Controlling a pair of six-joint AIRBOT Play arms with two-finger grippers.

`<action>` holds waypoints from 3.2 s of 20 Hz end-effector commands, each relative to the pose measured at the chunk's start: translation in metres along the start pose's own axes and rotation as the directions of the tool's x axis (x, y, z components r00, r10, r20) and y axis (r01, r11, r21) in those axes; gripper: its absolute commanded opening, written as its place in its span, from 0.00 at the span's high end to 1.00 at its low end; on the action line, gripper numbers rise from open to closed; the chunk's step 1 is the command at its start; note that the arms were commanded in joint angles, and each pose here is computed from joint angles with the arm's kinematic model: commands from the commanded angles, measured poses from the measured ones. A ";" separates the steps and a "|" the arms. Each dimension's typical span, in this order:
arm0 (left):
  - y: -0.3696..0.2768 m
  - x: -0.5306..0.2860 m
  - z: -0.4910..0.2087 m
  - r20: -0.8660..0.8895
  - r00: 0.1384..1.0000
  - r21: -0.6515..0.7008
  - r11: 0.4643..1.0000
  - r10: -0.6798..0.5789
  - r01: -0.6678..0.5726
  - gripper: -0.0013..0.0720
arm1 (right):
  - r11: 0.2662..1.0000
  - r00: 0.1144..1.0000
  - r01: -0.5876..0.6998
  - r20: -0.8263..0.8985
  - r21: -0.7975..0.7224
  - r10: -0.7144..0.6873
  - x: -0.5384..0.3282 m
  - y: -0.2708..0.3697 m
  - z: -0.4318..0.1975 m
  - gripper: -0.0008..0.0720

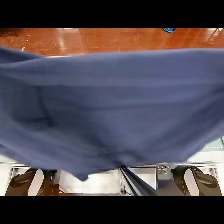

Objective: Fold the shirts.

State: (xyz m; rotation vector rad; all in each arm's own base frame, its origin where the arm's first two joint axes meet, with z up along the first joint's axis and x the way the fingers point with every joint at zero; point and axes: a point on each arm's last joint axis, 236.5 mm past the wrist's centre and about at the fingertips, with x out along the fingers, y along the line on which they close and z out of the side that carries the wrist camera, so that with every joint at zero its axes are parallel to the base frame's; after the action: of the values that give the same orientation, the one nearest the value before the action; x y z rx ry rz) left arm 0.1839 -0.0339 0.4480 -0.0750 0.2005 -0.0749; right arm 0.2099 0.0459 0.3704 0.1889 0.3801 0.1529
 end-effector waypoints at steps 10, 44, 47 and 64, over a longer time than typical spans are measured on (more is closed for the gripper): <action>0.026 0.311 -0.248 -0.486 0.814 -0.492 0.870 -0.319 0.048 0.96 | 0.910 0.919 -0.181 -0.265 0.374 0.292 0.286 -0.057 -0.129 0.96; 0.054 0.306 -0.458 -0.929 -0.002 -0.368 0.927 -0.369 -0.076 0.29 | 0.883 0.383 0.194 -0.862 0.428 0.334 0.349 -0.162 -0.309 0.42; 0.067 0.287 -0.432 -0.957 0.018 -0.290 0.953 -0.290 -0.083 0.29 | 0.907 0.429 0.228 -0.873 0.353 0.232 0.325 -0.182 -0.276 0.42; 0.100 0.122 -0.496 -0.803 0.424 -0.596 0.580 -0.419 -0.555 0.29 | 0.817 0.709 0.085 -0.610 0.571 0.353 0.235 -0.098 -0.304 0.42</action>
State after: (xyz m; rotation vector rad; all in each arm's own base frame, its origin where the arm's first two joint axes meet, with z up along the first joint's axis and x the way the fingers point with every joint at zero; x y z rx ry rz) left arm 0.2182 0.0322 -0.0572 -0.9646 1.4218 0.0982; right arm 0.3236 0.0305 -0.0140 0.7461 1.2128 0.2295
